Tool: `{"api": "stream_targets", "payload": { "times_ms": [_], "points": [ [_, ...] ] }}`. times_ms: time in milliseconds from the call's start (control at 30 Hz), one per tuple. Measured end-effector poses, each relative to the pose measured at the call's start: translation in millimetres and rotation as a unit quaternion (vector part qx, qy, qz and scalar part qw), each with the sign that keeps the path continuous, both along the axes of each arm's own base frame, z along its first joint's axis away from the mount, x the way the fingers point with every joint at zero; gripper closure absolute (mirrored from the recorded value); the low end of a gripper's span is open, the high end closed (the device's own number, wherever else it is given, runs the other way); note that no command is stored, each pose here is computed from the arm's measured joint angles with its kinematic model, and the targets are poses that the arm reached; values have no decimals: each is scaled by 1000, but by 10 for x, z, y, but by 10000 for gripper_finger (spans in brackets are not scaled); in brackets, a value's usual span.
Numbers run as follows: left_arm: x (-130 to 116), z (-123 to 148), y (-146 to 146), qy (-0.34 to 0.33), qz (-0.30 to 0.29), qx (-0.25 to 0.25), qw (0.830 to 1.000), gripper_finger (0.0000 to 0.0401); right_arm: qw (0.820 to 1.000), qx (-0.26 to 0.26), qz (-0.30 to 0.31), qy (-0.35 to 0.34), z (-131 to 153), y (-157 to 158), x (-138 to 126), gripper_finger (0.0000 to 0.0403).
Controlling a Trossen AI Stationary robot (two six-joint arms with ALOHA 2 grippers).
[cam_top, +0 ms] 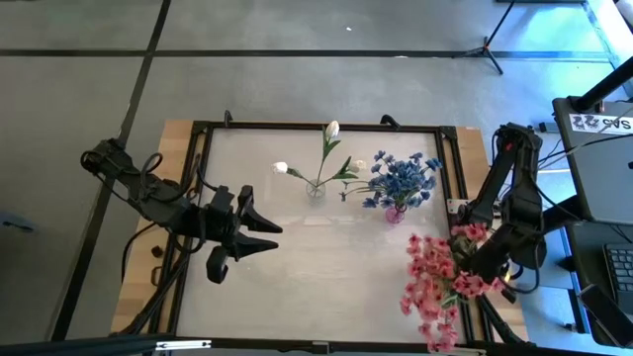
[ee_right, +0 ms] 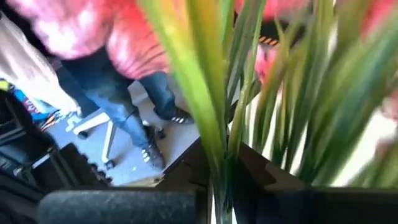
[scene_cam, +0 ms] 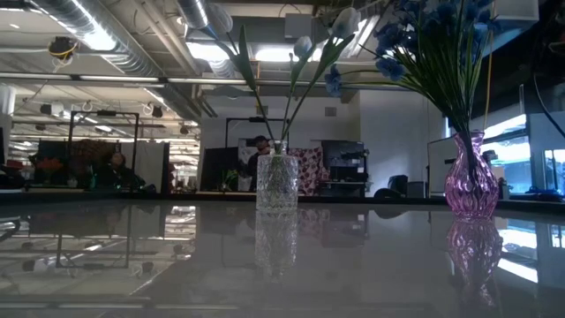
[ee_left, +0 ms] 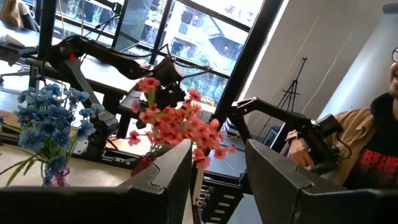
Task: Sort flowers into vase by color
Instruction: Put the pink flower into the red vase
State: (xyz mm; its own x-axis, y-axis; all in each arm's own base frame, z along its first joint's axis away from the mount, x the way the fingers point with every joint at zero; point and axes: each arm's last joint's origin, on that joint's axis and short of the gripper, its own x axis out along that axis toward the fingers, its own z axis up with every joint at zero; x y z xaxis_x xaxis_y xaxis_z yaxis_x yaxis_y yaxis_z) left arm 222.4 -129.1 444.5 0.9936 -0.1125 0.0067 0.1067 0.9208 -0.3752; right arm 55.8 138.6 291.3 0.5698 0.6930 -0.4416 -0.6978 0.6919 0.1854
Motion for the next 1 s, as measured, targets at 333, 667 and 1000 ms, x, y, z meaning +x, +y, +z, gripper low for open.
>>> {"api": "stream_targets", "payload": {
  "times_ms": [333, 667, 1000],
  "points": [
    [0, 0, 0, 0, 0, 0, 1000, 254, 998, 37, -37, -40, 218, -196, -40, 363],
    [0, 0, 0, 0, 0, -1, 1000, 254, 996, 61, -38, -59, 67, -348, -88, 363],
    [0, 0, -1, 1, 0, -14, 1000, 254, 997, 46, -19, -55, -91, -328, -91, 363]
  ]
}}
